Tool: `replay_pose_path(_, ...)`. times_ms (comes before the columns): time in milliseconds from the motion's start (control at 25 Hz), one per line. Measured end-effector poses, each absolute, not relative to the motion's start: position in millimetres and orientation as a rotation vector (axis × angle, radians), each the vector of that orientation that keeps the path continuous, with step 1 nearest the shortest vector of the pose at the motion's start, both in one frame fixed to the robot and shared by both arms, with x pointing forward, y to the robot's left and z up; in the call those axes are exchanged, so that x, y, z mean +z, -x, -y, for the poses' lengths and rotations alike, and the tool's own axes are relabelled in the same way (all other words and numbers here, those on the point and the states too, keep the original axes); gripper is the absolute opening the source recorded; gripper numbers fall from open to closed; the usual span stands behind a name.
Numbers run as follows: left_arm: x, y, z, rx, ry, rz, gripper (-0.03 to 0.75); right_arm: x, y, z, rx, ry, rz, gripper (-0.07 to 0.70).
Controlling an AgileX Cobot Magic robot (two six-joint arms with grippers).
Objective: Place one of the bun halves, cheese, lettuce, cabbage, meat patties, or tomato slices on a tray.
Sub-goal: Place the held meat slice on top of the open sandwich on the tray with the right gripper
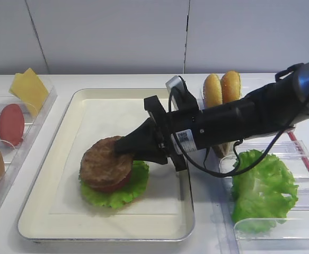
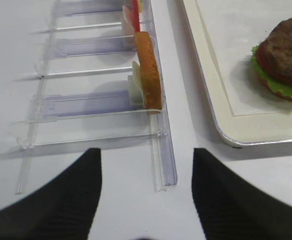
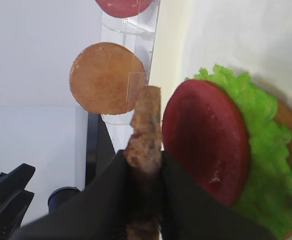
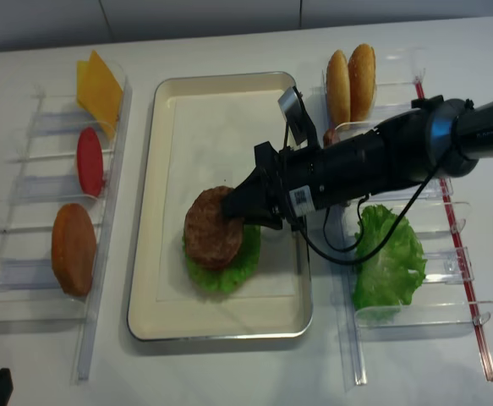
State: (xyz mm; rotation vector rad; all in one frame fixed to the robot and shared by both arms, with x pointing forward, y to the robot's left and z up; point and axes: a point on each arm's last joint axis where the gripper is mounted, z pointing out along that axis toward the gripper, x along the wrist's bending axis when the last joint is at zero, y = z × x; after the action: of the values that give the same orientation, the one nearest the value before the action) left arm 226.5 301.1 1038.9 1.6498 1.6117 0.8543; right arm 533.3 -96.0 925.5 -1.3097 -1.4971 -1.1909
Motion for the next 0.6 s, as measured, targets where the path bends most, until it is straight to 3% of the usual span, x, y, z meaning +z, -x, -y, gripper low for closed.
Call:
replay_pose_path(200, 1038.9, -226.5, -301.1, 0.854, -1.650, -1.612, 0.409, 925.5, -533.3, 96.0, -1.196, 1.305, 1.504, 0.167)
replay_pose_path(440, 1038.9, -226.5, -301.1, 0.854, -1.650, -1.612, 0.409, 925.5, -533.3, 96.0, -1.196, 1.305, 1.504, 0.298)
replay_pose_path(600, 1038.9, -226.5, -301.1, 0.854, -1.650, -1.612, 0.409, 925.7, -533.2, 96.0, -1.196, 1.303, 1.503, 0.337)
